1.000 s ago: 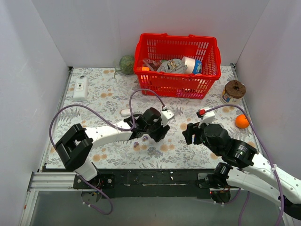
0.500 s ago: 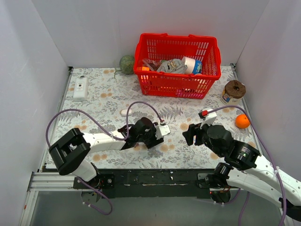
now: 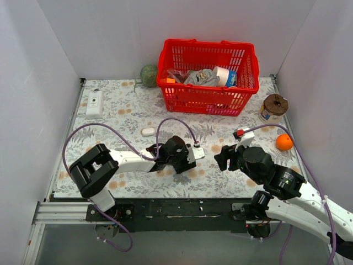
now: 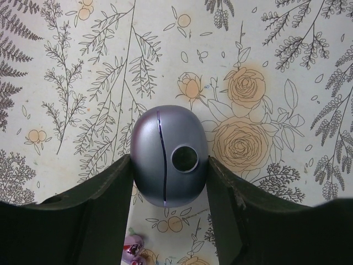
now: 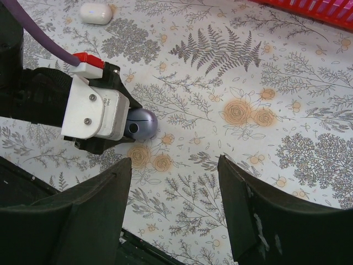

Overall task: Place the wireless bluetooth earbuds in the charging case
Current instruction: Move the charging case to the center of the board, then pick up the charging case at the center of the board.

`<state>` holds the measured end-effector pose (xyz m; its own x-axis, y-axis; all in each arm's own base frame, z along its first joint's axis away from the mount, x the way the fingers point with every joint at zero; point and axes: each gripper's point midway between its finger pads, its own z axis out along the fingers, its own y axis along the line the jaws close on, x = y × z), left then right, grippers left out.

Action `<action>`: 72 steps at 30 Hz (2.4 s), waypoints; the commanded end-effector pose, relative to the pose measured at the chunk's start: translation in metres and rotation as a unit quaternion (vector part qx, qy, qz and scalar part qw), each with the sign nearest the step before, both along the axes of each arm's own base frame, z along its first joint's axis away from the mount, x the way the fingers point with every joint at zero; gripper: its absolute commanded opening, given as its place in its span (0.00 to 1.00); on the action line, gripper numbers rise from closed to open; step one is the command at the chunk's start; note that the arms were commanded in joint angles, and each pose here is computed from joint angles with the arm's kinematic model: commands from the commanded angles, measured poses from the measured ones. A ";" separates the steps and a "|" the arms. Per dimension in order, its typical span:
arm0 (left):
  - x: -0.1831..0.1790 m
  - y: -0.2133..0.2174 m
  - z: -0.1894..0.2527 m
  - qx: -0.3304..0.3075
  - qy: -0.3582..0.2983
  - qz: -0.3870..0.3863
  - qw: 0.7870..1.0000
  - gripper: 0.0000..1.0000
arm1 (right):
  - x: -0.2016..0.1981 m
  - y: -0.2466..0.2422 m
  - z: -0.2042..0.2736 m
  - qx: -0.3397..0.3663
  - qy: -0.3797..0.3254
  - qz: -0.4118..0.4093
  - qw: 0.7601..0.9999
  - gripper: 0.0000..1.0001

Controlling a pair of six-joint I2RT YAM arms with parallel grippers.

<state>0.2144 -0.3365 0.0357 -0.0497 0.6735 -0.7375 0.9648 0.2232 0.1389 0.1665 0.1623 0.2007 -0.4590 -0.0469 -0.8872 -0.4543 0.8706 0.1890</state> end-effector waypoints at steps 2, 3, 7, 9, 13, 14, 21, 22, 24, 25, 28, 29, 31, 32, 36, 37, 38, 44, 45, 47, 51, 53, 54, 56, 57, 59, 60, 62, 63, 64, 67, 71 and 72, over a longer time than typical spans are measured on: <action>0.006 -0.003 0.021 -0.008 -0.023 -0.002 1.000 0.53 | 0.003 0.000 0.007 0.014 -0.007 -0.009 1.000 0.71; 0.006 -0.001 0.027 -0.010 -0.029 0.000 1.000 0.57 | 0.003 0.001 0.007 0.014 -0.007 -0.009 1.000 0.71; 0.007 0.000 0.033 -0.011 -0.035 -0.001 0.999 0.62 | 0.004 0.001 0.007 0.013 -0.007 -0.008 1.000 0.71; 0.007 0.000 0.033 -0.012 -0.033 0.000 0.999 0.68 | 0.004 0.001 0.008 0.015 -0.008 -0.008 1.000 0.71; 0.015 -0.001 0.049 -0.029 -0.049 0.023 0.998 0.98 | 0.002 0.002 0.009 0.019 -0.007 -0.006 1.000 0.71; 0.022 0.000 0.059 -0.035 -0.065 0.040 0.996 0.98 | 0.002 0.002 0.009 0.020 -0.006 -0.005 1.000 0.71; 0.080 0.022 0.195 -0.151 -0.165 0.247 0.943 0.98 | 0.004 0.003 0.014 0.020 -0.011 -0.005 1.000 0.71; 0.083 0.025 0.203 -0.195 -0.126 0.310 0.922 0.98 | 0.004 0.004 0.015 0.023 -0.013 -0.004 1.000 0.71; 0.079 0.031 0.207 -0.203 -0.064 0.360 0.908 0.98 | 0.004 0.006 0.016 0.028 -0.015 -0.001 1.000 0.71; 0.076 0.025 0.211 -0.226 -0.021 0.374 0.899 0.98 | 0.004 0.007 0.016 0.029 -0.015 0.000 0.999 0.71; 0.060 0.002 0.214 -0.287 0.111 0.404 0.862 0.98 | 0.005 0.011 0.014 0.031 -0.013 0.004 0.999 0.71; 0.058 -0.002 0.212 -0.301 0.145 0.422 0.843 0.98 | 0.004 0.012 0.015 0.032 -0.013 0.006 0.999 0.71; 0.056 -0.001 0.192 -0.299 0.206 0.494 0.790 0.98 | 0.005 0.013 0.015 0.032 -0.013 0.007 0.999 0.71; 0.047 -0.008 0.185 -0.316 0.258 0.532 0.741 0.97 | 0.005 0.013 0.016 0.032 -0.012 0.008 0.999 0.71; 0.023 -0.008 0.144 -0.287 0.258 0.641 0.663 0.98 | 0.004 0.014 0.022 0.036 -0.017 0.012 0.999 0.71; 0.025 -0.017 0.145 -0.283 0.246 0.656 0.655 0.98 | 0.003 0.012 0.023 0.035 -0.016 0.013 0.999 0.70; 0.023 -0.018 0.139 -0.277 0.224 0.673 0.648 0.98 | 0.002 0.010 0.024 0.034 -0.017 0.012 0.999 0.70; 0.010 -0.003 0.082 -0.157 0.198 0.808 0.533 0.98 | -0.007 -0.001 0.033 0.060 -0.018 0.006 0.998 0.70; 0.005 0.010 0.075 -0.129 0.178 0.824 0.523 0.98 | -0.008 -0.002 0.034 0.061 -0.019 0.007 0.998 0.70; 0.001 0.016 0.064 -0.120 0.176 0.833 0.510 0.98 | -0.010 -0.007 0.033 0.061 -0.020 0.003 0.998 0.70; -0.003 0.014 0.059 -0.156 0.219 0.825 0.497 0.98 | -0.012 -0.012 0.032 0.060 -0.021 0.002 0.998 0.70; 0.000 0.013 0.054 -0.153 0.224 0.824 0.497 0.98 | -0.013 -0.012 0.031 0.061 -0.022 0.003 0.998 0.70; 0.002 0.011 0.050 -0.149 0.223 0.824 0.499 0.98 | -0.013 -0.012 0.031 0.061 -0.022 0.003 0.998 0.70; 0.006 0.008 0.048 -0.142 0.219 0.816 0.515 0.98 | -0.014 -0.013 0.030 0.061 -0.023 0.006 0.998 0.71; 0.009 -0.002 0.049 -0.152 0.229 0.808 0.521 0.98 | -0.014 -0.012 0.029 0.059 -0.021 0.007 0.998 0.71; 0.012 -0.008 0.049 -0.152 0.231 0.799 0.535 0.98 | -0.015 -0.013 0.027 0.058 -0.020 0.007 0.998 0.70; 0.014 -0.013 0.050 -0.159 0.236 0.794 0.537 0.98 | -0.015 -0.013 0.027 0.058 -0.020 0.008 0.998 0.71; 0.015 -0.018 0.051 -0.162 0.239 0.789 0.543 0.98 | -0.015 -0.013 0.025 0.059 -0.019 0.009 0.998 0.71; 0.016 -0.020 0.050 -0.164 0.242 0.787 0.543 0.98 | -0.015 -0.013 0.024 0.059 -0.017 0.008 0.998 0.71; 0.015 -0.020 0.049 -0.163 0.244 0.787 0.543 0.98 | -0.015 -0.013 0.023 0.059 -0.017 0.008 0.998 0.71; 0.016 -0.025 0.044 -0.162 0.250 0.788 0.539 0.98 | -0.015 -0.013 0.023 0.060 -0.018 0.007 0.998 0.71; 0.015 -0.023 0.026 -0.145 0.255 0.806 0.514 0.98 | -0.016 -0.014 0.025 0.059 -0.017 0.008 0.998 0.71; 0.015 -0.023 0.023 -0.142 0.256 0.808 0.511 0.98 | -0.016 -0.014 0.025 0.059 -0.018 0.008 0.998 0.71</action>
<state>0.2160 -0.3372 0.0572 -0.8207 -0.2464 -0.5155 -0.2470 0.9666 -0.0687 0.1504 0.1485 0.2155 -0.4405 0.0224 -0.8975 -0.4748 0.8426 0.2541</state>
